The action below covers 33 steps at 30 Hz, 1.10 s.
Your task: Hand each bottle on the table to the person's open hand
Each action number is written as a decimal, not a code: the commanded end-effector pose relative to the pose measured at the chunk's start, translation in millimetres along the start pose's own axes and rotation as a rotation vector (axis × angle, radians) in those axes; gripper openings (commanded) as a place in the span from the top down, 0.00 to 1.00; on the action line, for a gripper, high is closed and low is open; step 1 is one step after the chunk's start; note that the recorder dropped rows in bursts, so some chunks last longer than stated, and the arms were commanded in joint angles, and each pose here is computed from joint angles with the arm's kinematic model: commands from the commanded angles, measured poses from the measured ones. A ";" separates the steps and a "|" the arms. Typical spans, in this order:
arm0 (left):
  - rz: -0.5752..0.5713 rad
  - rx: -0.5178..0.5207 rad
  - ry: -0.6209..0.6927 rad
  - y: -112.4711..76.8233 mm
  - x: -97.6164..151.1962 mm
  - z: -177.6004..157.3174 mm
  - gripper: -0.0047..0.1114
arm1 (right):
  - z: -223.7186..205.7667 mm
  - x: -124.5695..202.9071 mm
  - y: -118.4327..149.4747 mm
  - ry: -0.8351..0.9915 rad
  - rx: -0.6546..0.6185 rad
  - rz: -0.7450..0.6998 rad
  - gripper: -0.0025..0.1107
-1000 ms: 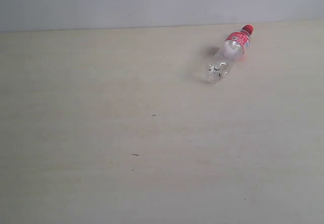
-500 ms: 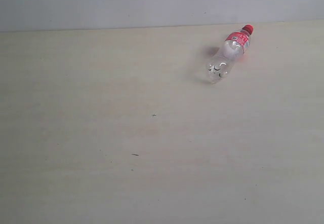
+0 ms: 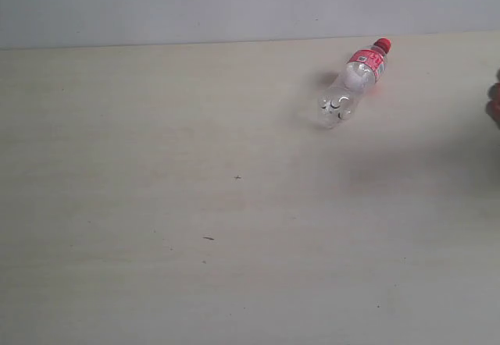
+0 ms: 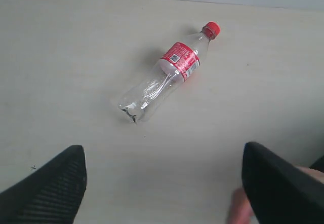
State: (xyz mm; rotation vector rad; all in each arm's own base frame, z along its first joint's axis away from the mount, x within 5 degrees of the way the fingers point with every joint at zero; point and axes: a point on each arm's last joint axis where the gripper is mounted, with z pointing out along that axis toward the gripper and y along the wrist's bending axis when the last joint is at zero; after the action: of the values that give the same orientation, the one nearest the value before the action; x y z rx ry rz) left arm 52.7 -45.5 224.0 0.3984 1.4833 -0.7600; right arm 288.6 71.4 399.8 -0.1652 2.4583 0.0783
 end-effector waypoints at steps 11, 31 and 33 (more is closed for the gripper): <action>-0.007 -0.001 -0.001 0.3 1.0 -0.5 0.96 | 46.7 -21.0 8.8 -0.096 -0.065 0.247 0.29; -0.007 -0.001 -0.001 0.3 1.0 -0.5 0.96 | 268.6 17.5 14.1 0.068 0.047 0.588 0.29; -0.007 -0.001 -0.001 0.3 1.0 -0.5 0.96 | 277.1 20.0 10.3 0.045 0.086 0.583 0.29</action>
State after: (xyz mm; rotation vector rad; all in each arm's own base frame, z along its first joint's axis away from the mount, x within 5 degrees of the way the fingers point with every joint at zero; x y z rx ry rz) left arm 52.7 -45.5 224.0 0.3984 1.4833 -0.7600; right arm 438.4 110.0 174.9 0.6036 2.5139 0.2584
